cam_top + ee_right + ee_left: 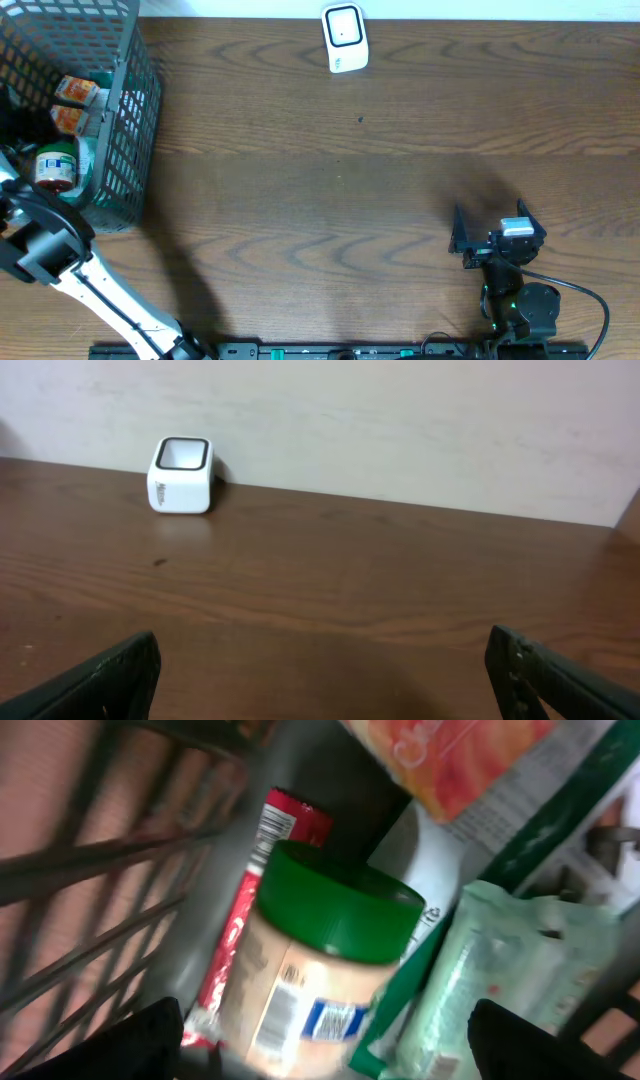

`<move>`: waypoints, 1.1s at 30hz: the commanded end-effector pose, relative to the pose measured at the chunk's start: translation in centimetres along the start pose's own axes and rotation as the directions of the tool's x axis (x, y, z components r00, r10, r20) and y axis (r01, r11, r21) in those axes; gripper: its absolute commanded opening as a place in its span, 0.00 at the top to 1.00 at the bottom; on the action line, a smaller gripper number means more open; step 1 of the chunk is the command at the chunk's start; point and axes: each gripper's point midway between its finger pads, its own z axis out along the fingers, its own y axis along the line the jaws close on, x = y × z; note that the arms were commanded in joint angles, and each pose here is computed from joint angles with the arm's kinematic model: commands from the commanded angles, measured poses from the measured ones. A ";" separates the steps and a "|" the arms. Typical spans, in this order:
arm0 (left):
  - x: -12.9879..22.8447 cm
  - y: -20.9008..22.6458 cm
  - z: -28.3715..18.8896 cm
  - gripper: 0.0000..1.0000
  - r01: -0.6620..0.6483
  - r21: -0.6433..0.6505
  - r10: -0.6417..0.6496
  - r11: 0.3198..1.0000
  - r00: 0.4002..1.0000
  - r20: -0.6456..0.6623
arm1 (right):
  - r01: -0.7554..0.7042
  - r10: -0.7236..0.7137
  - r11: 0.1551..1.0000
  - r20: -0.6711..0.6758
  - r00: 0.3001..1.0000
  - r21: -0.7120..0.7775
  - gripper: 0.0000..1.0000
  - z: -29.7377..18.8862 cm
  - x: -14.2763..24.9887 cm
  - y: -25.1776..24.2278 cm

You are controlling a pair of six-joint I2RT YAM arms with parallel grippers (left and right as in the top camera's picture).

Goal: Scan the item barcode
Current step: 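Move the left gripper up and over into the grey basket, then lower the left gripper onto the green-lidded jar and grasp it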

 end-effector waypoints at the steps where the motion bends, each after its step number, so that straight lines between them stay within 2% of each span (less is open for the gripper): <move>1: 0.4 -0.1 2.0 0.08 -0.018 0.024 0.019 1.000 0.999 -0.044 | 0.005 -0.005 1.000 0.000 1.000 0.007 0.01 0.0 0.0 -0.2; 12: 0.5 -0.5 2.9 0.16 -0.007 0.048 0.010 0.999 0.998 -0.060 | 0.005 -0.005 1.000 0.000 1.000 0.007 0.01 0.0 0.0 -0.2; 25: -1.6 -1.9 -6.0 0.14 -0.049 0.028 0.043 0.998 0.985 0.169 | 0.005 -0.005 1.000 0.000 1.000 0.007 0.01 0.0 0.0 -0.2; 28: -1.3 -2.2 -7.1 0.14 -0.054 0.035 0.047 0.998 0.982 0.183 | 0.005 -0.005 1.000 0.000 1.000 0.007 0.01 0.0 0.0 -0.2; 33: 0.1 -2.6 -6.4 0.14 -0.065 0.047 0.059 0.997 0.991 0.122 | 0.005 -0.005 1.000 0.000 1.000 0.007 0.01 0.0 0.0 -0.2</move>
